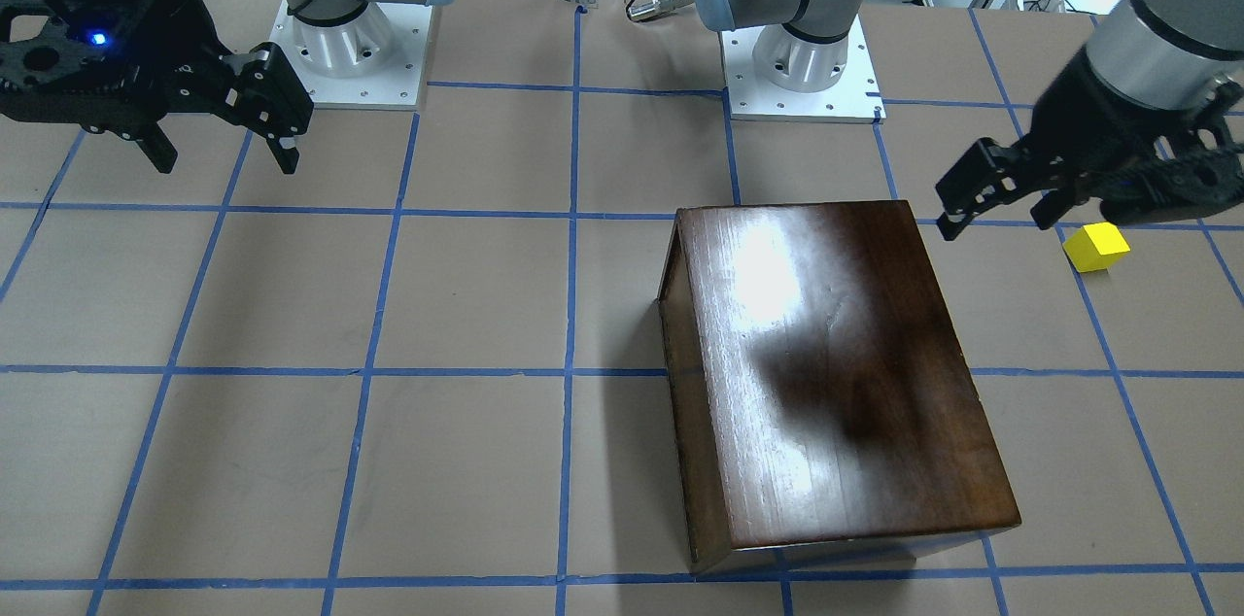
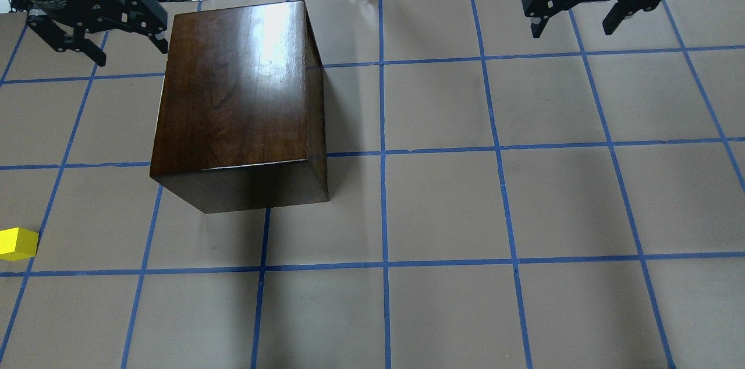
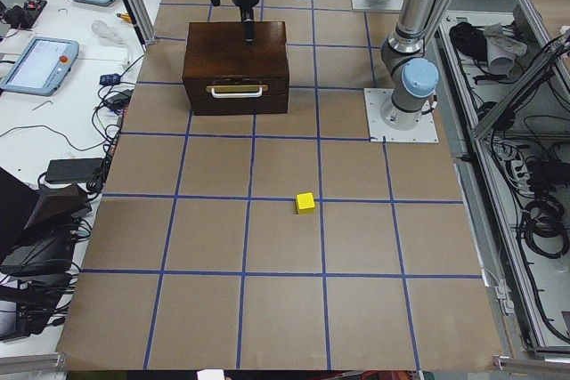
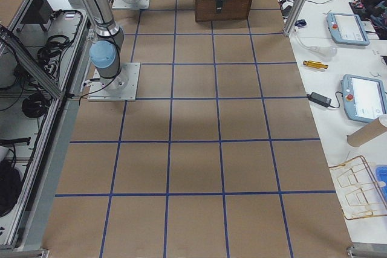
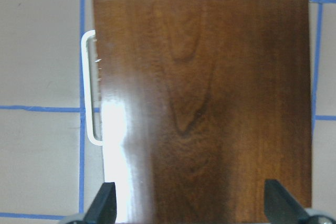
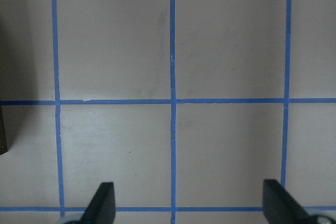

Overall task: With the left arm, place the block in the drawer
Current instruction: 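Move the left gripper down beside the cabinet toward the white drawer handle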

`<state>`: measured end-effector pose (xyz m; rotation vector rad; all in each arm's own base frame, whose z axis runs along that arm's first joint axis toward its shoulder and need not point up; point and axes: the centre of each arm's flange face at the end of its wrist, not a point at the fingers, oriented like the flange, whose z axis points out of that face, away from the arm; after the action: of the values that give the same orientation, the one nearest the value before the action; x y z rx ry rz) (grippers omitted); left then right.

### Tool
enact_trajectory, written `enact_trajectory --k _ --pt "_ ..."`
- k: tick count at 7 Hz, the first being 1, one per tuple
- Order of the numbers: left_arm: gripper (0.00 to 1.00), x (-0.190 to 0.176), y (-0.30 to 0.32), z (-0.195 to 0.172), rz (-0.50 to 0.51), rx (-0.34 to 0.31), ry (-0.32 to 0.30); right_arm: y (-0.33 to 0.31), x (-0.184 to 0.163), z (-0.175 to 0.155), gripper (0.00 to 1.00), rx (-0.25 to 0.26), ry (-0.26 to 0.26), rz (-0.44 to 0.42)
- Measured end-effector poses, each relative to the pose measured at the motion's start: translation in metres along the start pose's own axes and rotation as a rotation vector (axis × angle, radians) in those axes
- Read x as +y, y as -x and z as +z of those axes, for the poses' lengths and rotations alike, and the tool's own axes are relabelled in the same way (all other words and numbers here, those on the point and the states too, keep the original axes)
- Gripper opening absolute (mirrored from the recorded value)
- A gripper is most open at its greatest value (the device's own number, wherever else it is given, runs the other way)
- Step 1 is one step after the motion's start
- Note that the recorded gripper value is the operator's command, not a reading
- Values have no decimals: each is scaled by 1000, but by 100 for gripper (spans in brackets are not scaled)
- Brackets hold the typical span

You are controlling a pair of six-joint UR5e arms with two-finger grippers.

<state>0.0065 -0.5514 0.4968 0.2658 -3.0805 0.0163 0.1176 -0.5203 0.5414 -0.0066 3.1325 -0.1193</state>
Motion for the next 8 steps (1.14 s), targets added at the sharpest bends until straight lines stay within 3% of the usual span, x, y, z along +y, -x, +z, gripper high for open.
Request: enact_trajectory --k 4,8 --pt "100 -43 113 70 20 97 87 0 0 0 100 0 0 0" --pt "100 -71 127 154 44 229 108 0 0 0 100 -1 -1 0"
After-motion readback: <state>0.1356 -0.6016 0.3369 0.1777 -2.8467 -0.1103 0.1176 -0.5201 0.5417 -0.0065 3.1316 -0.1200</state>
